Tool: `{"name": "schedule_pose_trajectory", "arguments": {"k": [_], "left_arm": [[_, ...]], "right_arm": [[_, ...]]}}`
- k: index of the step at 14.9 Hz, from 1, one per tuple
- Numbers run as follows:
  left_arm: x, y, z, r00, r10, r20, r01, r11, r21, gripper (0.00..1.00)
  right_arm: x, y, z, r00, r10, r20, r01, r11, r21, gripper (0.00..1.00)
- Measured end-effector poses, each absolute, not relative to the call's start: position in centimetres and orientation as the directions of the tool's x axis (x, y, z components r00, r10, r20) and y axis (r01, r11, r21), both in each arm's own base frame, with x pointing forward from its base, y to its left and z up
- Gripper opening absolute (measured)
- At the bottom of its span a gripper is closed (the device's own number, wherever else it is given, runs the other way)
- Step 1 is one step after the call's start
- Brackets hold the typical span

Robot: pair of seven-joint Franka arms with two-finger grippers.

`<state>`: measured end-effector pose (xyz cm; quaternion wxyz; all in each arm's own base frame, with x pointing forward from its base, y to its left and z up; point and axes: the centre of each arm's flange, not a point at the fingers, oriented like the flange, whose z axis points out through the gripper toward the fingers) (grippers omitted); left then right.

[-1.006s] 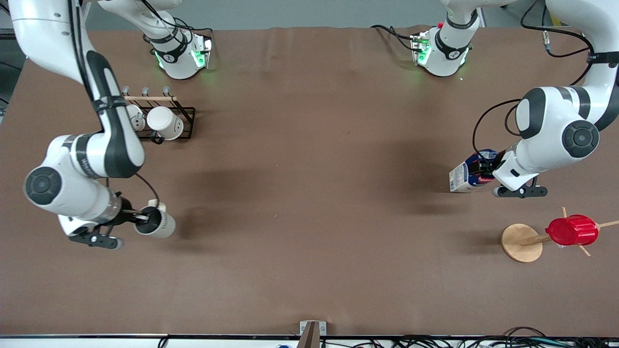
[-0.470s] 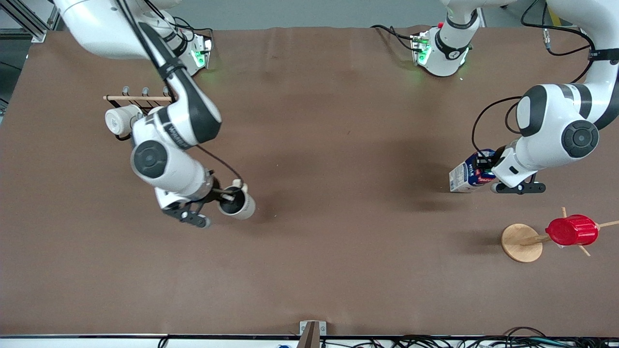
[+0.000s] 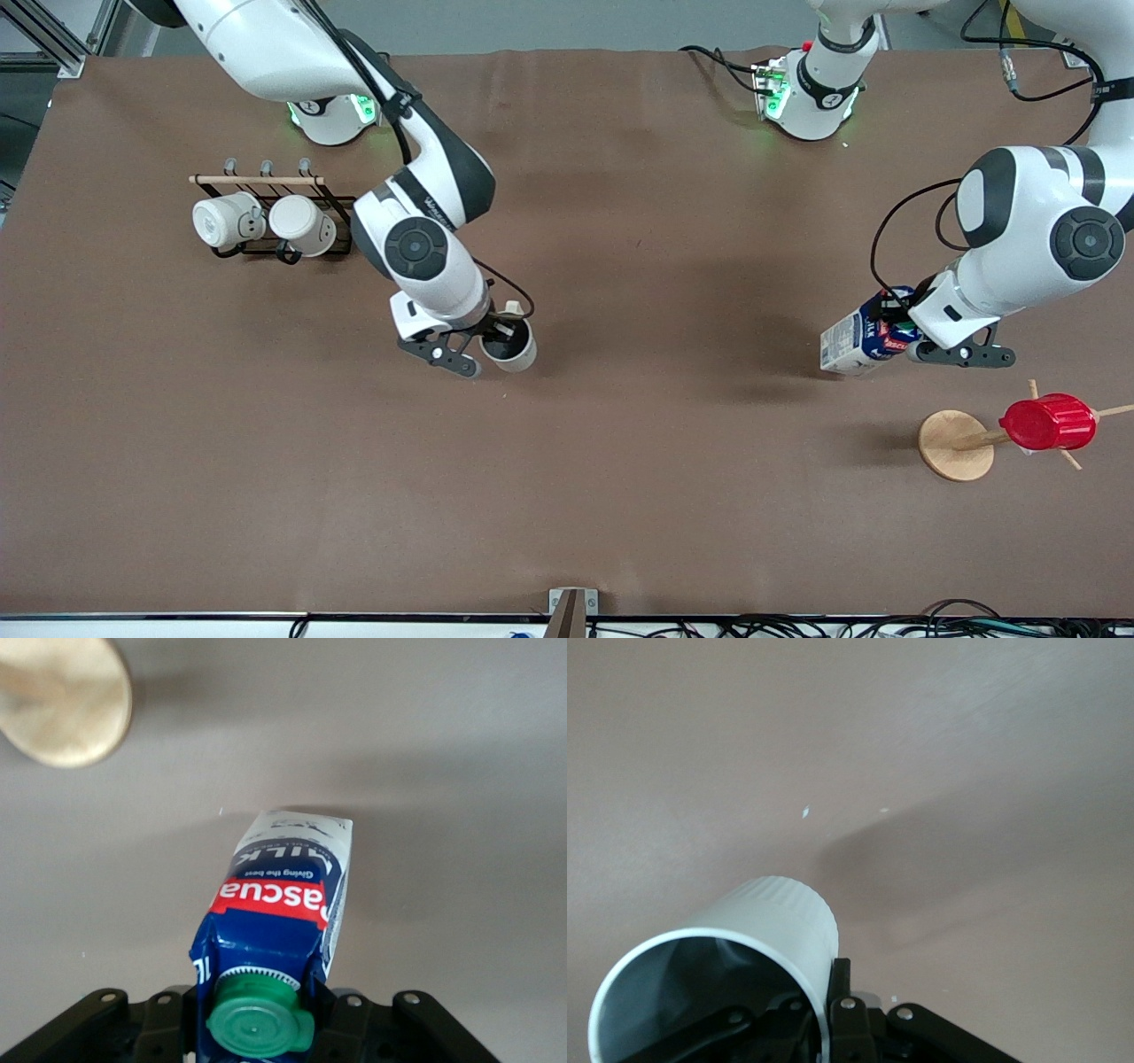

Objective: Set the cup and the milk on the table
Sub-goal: 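Carry the mug with the right gripper toward the table middle, then set the mug down with the right gripper while the left gripper carries the carton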

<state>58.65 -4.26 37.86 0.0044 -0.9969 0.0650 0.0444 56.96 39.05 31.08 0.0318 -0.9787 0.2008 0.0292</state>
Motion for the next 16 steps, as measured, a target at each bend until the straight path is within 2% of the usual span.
{"name": "schedule_pose_trajectory", "arguments": {"k": [4,9,16], "left_arm": [[60.3,-10.3,39.8,0.989,-0.142,-0.036,-0.142,-0.99,-0.005,0.25],[61.6,-20.0,39.5,0.995,-0.098,-0.008,-0.097,-0.995,0.003,0.25],[60.0,-31.8,39.8,0.997,-0.076,0.009,-0.076,-0.997,0.018,0.25]], "right_arm": [[55.2,42.2,28.5,0.93,-0.359,-0.075,-0.364,-0.929,-0.065,0.04],[53.2,44.9,25.8,0.938,-0.337,-0.081,-0.343,-0.936,-0.078,0.04],[52.7,44.7,23.3,0.925,-0.369,-0.087,-0.376,-0.923,-0.084,0.04]]}}
